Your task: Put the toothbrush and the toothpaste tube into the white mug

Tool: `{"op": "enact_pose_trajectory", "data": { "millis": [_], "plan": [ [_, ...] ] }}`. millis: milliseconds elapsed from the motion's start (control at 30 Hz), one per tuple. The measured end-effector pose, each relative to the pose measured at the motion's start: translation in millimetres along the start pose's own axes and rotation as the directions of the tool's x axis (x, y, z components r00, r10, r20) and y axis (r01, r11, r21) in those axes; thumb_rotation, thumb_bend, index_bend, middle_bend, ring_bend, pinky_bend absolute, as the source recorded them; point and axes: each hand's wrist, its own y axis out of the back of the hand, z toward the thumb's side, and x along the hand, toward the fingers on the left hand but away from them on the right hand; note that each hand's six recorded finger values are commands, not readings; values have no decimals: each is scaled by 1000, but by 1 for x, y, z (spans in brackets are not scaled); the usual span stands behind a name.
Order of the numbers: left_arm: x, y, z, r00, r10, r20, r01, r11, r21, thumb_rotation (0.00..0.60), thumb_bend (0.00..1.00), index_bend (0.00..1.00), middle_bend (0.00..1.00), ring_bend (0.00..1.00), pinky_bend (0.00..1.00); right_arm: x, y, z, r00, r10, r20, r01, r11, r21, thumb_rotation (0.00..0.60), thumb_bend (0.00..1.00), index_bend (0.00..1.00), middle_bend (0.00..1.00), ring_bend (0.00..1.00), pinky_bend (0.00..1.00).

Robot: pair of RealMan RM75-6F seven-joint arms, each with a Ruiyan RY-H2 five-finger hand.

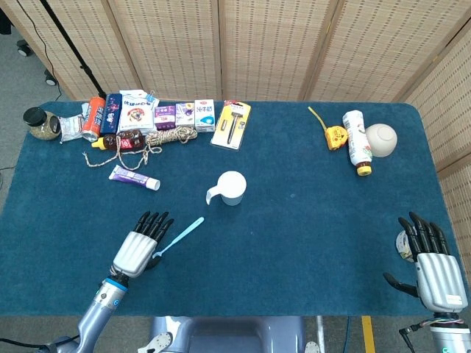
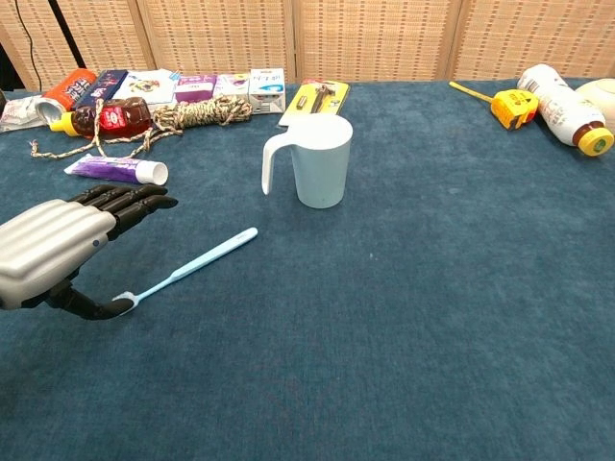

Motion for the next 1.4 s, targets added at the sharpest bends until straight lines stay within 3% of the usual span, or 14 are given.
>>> {"op": "enact_pose_trajectory", "data": {
  "millis": [400,533,833,1133,1400],
  "plan": [
    [23,12,-36,996,20,-82,-21,1000,-8,600,215,0,0,0,0,-1,-1,0,1000,0,5,0,1000,5,600,0,0,0,0,0],
    [22,20,-37,998,20,-62,-21,999,-27,600,215,0,0,0,0,-1,-1,0,1000,1,6,-1,1000,6,600,0,0,0,0,0],
    [9,29,0,998,-29,53,32,997,-73,600,216,29,0,0,0,0,-1,1,1000,3,-1,-3,1000,5,600,0,0,0,0,0],
    [33,24,21,995,-100,-12,97,986,-132,600,229,233,0,0,0,-1,-2,0,1000,10,3,-10,1000,5,600,0,0,0,0,0],
    [58,15,50,990,-140,-35,133,979,-155,600,299,269,0,0,0,-3,-2,-3,1000,10,9,-10,1000,2,600,0,0,0,0,0]
  ]
}}
